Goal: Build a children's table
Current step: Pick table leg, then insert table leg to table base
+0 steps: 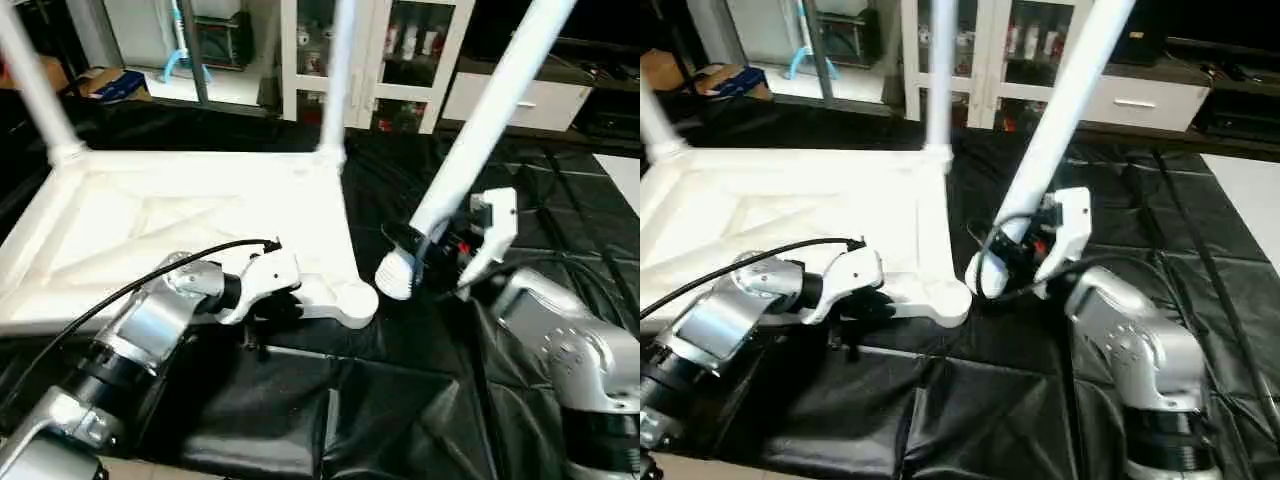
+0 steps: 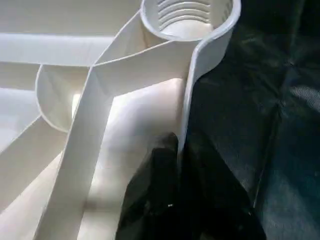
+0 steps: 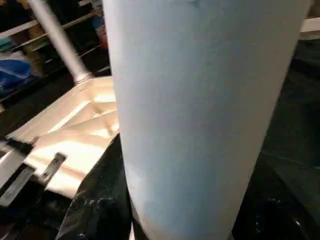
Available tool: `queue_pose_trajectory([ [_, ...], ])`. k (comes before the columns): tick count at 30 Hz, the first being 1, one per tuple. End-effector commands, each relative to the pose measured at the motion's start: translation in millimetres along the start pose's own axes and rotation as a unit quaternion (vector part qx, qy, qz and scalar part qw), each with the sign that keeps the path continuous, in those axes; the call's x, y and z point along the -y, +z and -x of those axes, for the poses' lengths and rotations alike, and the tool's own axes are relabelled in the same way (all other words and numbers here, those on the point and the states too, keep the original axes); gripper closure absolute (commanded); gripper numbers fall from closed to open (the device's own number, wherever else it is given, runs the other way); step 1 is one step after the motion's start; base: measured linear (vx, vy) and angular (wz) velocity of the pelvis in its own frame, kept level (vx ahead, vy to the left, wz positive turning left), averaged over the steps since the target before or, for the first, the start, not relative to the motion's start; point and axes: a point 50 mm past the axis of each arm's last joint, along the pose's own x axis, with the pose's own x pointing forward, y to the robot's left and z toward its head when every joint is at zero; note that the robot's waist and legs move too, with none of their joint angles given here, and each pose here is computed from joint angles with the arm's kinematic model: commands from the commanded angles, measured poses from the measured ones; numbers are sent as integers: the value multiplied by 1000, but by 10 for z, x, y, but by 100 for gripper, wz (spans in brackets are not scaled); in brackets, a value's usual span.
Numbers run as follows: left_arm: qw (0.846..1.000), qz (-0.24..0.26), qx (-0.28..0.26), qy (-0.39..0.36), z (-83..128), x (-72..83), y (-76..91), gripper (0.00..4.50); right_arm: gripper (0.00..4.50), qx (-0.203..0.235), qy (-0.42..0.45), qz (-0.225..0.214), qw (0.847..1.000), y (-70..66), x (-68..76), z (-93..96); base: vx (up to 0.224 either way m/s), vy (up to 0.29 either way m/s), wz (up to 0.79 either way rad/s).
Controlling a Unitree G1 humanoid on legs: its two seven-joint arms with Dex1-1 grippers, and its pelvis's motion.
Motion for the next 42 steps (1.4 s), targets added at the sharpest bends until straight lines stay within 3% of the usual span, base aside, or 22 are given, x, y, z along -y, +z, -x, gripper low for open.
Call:
queue_pose_trajectory([
  [1,996,59,-69,10,-82,116,-305,441,262,6,-28,6,1000,27,42,-34,0,0,0],
  [3,996,57,-67,9,-98,155,-288,445,262,3,-38,3,999,6,53,-57,0,0,0],
  [5,998,19,-56,-18,-112,231,-254,449,262,0,-33,7,999,-13,28,-85,0,0,0],
  [7,998,16,-56,-21,-112,237,-254,450,262,-1,-31,7,999,-12,26,-88,0,0,0],
  [10,998,-34,-40,-26,-94,240,-218,450,262,9,-17,4,1000,32,-5,-112,0,0,0],
  [11,998,-33,-36,-28,-94,240,-212,402,262,11,-13,4,1000,40,-12,-112,0,0,0],
  [12,999,-25,-23,-24,-88,234,-185,390,262,18,-2,2,1000,60,-34,-112,0,0,0],
  [19,997,-73,22,-26,-91,247,-31,344,262,16,23,9,1000,73,-88,-97,0,0,0],
  [26,996,-80,43,-22,-110,204,37,344,262,12,37,14,999,76,-117,-86,0,0,0],
  [31,995,-92,30,-25,-113,174,9,344,262,13,47,16,999,79,-140,-78,0,0,0],
  [37,997,-75,16,-20,-124,139,-62,344,262,7,64,34,997,60,-177,-53,0,0,0],
  [39,998,-54,15,-26,-137,142,-104,381,262,1,58,48,997,27,-153,-53,0,0,0],
  [42,999,-27,28,-17,-165,119,-126,393,262,0,50,59,997,-19,-110,-70,0,0,0],
])
